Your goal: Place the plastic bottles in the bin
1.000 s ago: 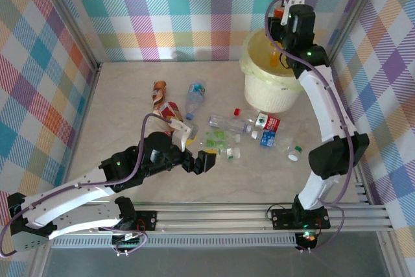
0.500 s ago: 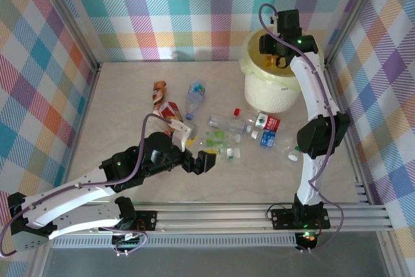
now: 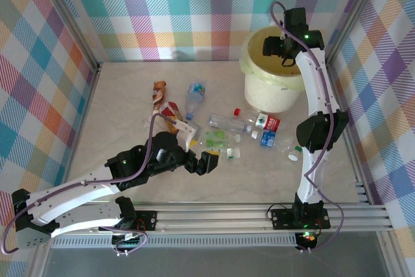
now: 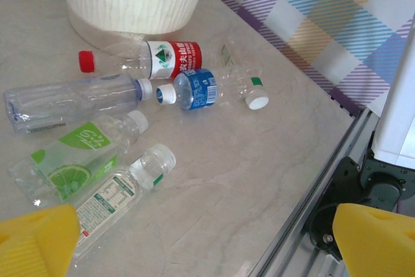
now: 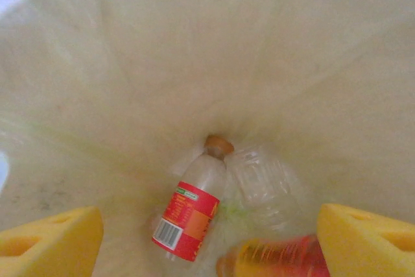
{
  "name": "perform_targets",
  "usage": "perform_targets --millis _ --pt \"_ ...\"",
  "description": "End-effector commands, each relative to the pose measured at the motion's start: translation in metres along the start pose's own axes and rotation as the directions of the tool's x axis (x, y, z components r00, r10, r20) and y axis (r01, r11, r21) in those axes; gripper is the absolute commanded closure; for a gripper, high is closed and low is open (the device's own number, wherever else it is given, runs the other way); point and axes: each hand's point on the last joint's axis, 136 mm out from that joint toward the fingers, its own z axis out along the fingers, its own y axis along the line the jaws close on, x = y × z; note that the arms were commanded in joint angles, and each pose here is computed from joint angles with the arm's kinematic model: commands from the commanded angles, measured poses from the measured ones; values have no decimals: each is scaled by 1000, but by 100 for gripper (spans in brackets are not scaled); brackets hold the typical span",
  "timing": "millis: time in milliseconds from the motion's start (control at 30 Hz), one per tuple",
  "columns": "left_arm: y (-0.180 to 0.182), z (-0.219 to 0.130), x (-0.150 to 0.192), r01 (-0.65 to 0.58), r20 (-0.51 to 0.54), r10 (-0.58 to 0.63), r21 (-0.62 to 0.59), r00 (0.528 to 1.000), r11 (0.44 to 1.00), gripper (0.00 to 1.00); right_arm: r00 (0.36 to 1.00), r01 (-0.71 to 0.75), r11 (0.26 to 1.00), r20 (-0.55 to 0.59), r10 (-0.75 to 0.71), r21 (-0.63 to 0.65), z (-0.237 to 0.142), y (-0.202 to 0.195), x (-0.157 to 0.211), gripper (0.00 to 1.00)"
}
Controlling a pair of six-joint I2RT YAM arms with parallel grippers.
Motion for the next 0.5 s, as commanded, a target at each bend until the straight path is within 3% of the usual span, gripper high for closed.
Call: perform_targets --millis 0,233,467 --pt "-6 -3 1 -2 0 2 32 1000 999 0 999 -17 1000 38 18 -21 -29 0 -11 13" --pt "-18 -5 -15 -47 65 41 89 997 995 0 989 0 996 144 13 -86 -80 7 -23 12" --pt "-21 -9 -44 -172 65 170 39 983 984 0 981 29 992 191 -5 -125 -132 17 -7 12"
